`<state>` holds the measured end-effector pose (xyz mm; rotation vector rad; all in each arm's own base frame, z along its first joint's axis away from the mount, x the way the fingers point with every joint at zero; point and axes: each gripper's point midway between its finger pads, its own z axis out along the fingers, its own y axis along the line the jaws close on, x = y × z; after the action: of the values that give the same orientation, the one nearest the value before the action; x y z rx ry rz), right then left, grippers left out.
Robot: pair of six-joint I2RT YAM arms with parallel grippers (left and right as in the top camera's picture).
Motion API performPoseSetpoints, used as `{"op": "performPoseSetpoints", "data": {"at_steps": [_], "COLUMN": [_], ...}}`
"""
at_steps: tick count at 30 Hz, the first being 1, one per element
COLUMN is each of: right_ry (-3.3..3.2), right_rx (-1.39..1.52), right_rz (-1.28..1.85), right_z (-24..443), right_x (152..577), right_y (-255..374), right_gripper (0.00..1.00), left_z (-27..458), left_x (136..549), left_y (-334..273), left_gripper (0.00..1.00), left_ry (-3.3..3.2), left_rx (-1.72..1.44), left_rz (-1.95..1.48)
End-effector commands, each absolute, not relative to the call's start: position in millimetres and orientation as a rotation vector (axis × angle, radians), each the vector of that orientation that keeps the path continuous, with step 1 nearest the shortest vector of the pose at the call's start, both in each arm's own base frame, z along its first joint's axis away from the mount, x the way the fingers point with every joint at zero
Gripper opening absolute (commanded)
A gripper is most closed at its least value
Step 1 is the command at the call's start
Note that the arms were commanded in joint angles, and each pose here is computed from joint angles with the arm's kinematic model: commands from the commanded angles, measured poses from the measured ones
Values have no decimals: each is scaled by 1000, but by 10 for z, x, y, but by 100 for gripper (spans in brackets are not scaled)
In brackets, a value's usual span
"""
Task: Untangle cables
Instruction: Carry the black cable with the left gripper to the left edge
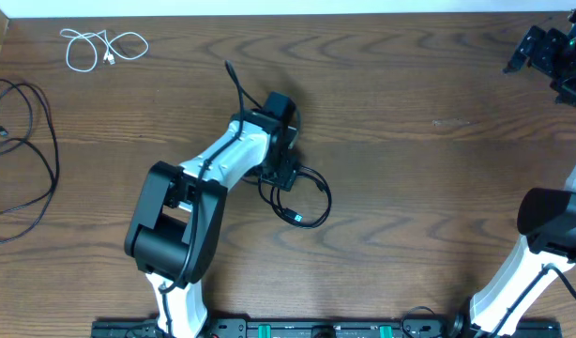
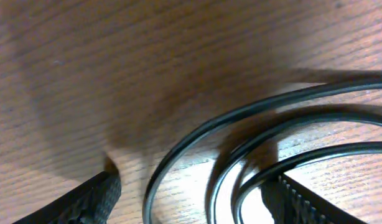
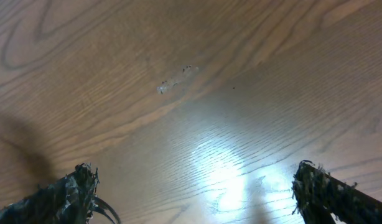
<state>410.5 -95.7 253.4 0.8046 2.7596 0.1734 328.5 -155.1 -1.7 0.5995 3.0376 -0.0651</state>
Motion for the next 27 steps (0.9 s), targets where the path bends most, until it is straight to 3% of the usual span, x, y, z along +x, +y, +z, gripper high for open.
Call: {"op": "performPoseSetpoints", "data": {"at_steps": [1,5,8,13,16,18,27], "right_ry": [2718,2718,2718,2718,2718,2718,2719], "right_rx": [791,791,791,791,791,791,790], "right_rz": [176,176,176,176,176,176,176], "right_z": [2696,2696,2696,2696,2696,2696,2696], "right_x": [4068,4068,4068,4068,4068,4068,4069], "right_y": [-937,-937,-937,-937,-937,-937,-934], "right_gripper": [99,99,99,99,99,99,99], "left_z": [-116,-186,-246,-279,-278,-269,248], "left_x": [3247,3221,3198,3183,3179,3182,3407], "left_y": [-1446,-1447,-1436,-1429,-1426,-1425,-1309], "left_gripper": [78,76,61,24,19,8,8], "left_ry": [3052,3068,3086,3096,3103,3103,3084], "left_rx": [554,562,566,568,537,526,301], "left_rz": [106,119,128,132,134,133,99]}}
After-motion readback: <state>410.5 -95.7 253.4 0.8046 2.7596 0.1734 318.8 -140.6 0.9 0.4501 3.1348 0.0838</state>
